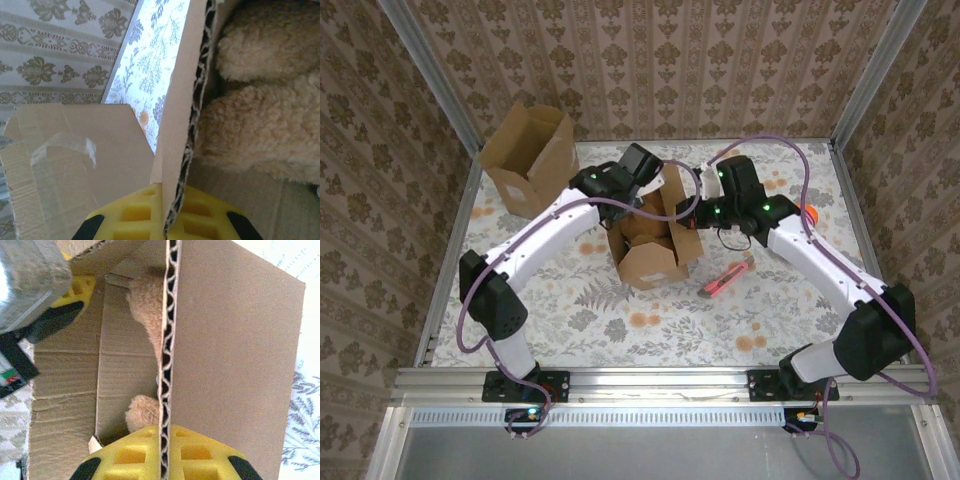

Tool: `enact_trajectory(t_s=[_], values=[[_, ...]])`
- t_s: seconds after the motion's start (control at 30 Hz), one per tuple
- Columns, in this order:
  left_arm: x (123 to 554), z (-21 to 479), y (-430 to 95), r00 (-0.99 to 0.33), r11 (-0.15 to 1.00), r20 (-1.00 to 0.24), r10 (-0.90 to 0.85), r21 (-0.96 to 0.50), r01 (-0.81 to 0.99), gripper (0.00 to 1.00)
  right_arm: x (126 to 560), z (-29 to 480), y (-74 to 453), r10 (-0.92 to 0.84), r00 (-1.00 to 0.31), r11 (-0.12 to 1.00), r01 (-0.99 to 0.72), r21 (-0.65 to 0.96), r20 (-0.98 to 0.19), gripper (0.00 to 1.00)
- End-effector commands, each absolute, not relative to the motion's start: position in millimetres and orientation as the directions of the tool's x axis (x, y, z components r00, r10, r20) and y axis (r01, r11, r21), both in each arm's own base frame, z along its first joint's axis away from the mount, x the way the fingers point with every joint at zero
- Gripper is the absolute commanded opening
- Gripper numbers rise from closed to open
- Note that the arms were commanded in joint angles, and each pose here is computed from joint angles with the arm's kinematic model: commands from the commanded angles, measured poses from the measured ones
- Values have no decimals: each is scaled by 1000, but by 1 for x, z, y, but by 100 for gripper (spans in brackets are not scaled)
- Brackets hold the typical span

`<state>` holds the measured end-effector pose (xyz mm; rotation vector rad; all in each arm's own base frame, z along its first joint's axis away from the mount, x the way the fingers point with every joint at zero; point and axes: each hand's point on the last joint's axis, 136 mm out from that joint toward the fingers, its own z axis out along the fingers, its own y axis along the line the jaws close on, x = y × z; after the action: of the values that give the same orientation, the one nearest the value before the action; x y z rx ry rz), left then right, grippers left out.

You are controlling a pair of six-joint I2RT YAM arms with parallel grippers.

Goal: Unpack the express box

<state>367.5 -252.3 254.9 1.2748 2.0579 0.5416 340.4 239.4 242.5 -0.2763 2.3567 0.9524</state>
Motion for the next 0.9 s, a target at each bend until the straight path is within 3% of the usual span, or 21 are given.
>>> enact_trajectory(t_s=[0.0,0.27,0.77,0.87], values=[[348,262,-242,-382,492,-310,870,565,662,0,337,246,241,-133,-765,685,-530,499,-630,0],[324,273,-229,-470,598,-372,801,460,656,0,347,248,247,-239,-718,610,-634,474,-653,0],[302,286,-217,-525,668,-429,735,324,670,0,358,256,255,-310,-669,552,-705,445,-676,0],[302,287,-217,-535,677,-433,725,303,671,0,358,264,253,-300,-653,562,-710,424,-695,11]])
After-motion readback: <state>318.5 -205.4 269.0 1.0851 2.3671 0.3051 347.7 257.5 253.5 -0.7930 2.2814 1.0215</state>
